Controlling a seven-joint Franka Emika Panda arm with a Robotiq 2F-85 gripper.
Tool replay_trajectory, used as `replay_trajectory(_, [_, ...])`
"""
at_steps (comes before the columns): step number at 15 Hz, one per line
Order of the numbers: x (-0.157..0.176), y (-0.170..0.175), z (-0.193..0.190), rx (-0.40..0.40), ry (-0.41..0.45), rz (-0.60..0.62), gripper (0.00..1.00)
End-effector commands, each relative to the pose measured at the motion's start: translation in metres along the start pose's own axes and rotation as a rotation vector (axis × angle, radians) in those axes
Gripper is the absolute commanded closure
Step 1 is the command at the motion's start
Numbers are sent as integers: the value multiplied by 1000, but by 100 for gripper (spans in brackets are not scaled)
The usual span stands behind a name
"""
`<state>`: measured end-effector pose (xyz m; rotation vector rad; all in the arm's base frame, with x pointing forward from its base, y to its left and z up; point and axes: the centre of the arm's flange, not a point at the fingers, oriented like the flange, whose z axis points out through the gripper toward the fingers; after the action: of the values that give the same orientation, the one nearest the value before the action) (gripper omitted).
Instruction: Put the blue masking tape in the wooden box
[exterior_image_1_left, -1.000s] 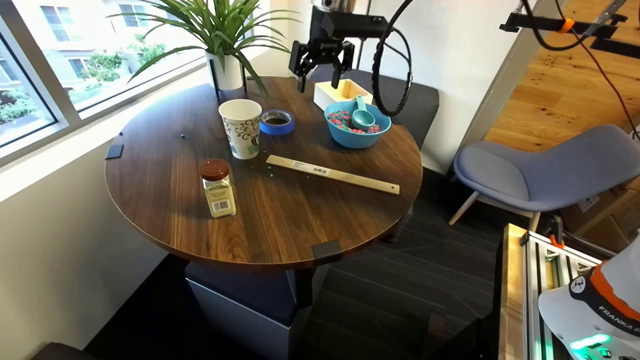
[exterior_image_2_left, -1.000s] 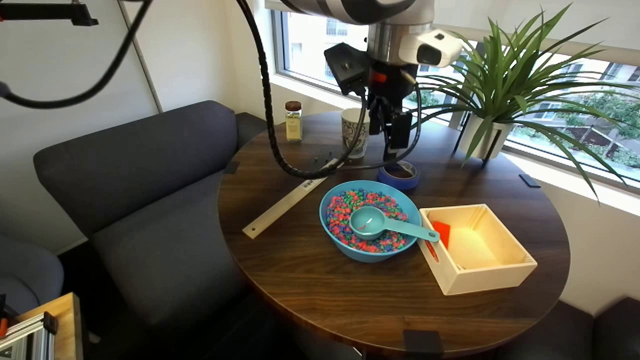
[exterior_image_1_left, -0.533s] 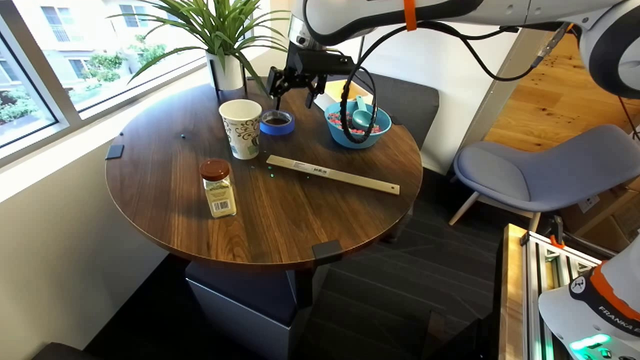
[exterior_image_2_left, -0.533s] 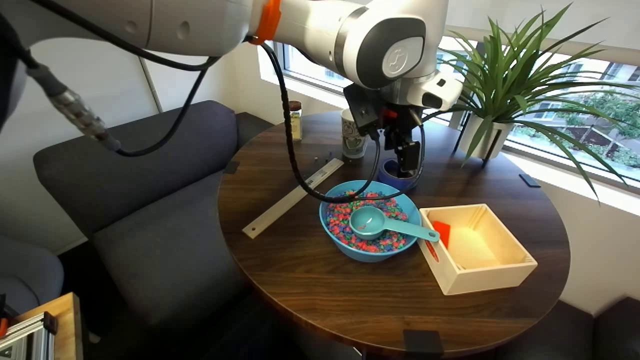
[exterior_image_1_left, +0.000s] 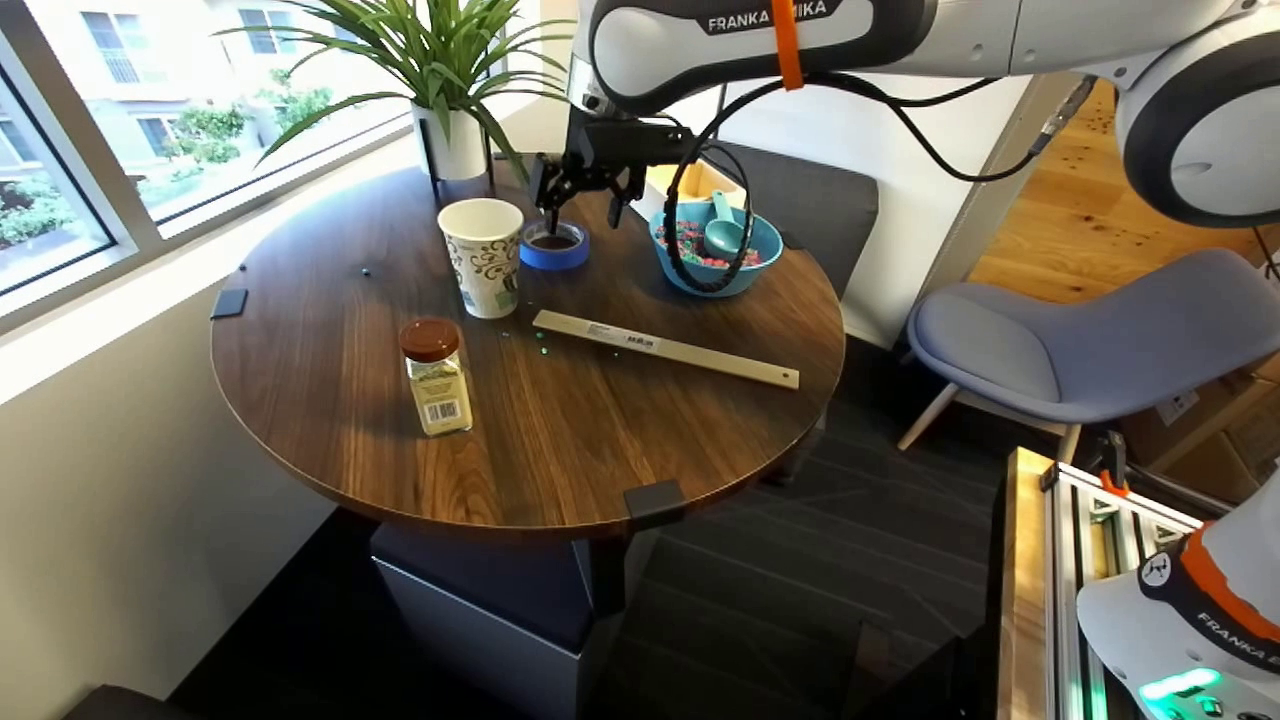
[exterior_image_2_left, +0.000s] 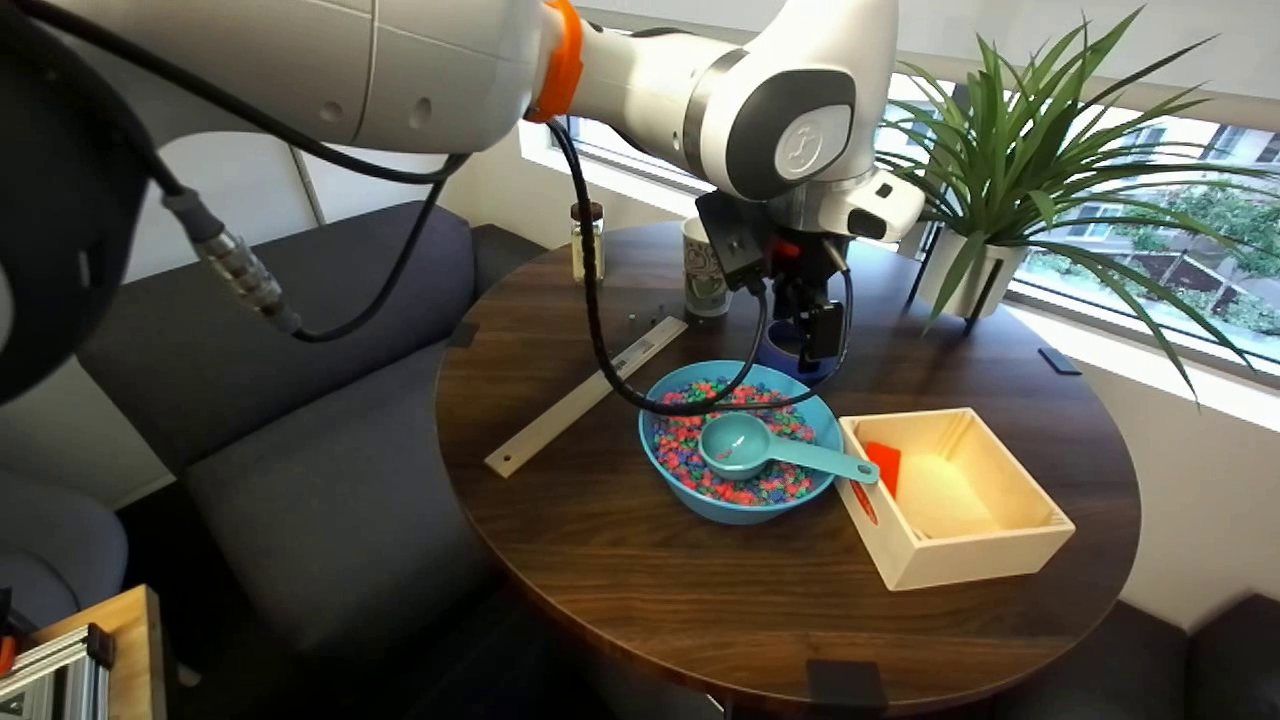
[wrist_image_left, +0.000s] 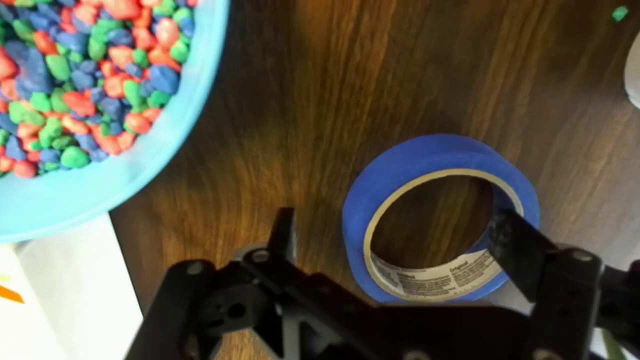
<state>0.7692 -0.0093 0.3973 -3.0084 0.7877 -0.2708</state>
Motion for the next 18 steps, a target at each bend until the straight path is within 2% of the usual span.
replay_trajectory(1, [7,-9,13,-58,-27,18,10])
replay_trajectory(2, [6,-8,15,-67,-38,24,12])
replay_trajectory(3, [5,-7,18,-73,-49,27,28])
replay_trajectory(4, [3,-7,21,-76,-62,31,36])
replay_trajectory(5, [3,-7,22,-78,-66,33,37])
replay_trajectory(6, [2,-7,22,-76,-69,36,44])
replay_trajectory(11, [-2,-1,9,-44,-66,66,85])
replay_trajectory(13, [-3,-1,7,-41,-67,73,98])
replay_trajectory(14, [-3,-1,4,-41,-62,75,100])
replay_trajectory(18, [7,5,-32,0,2,119,96])
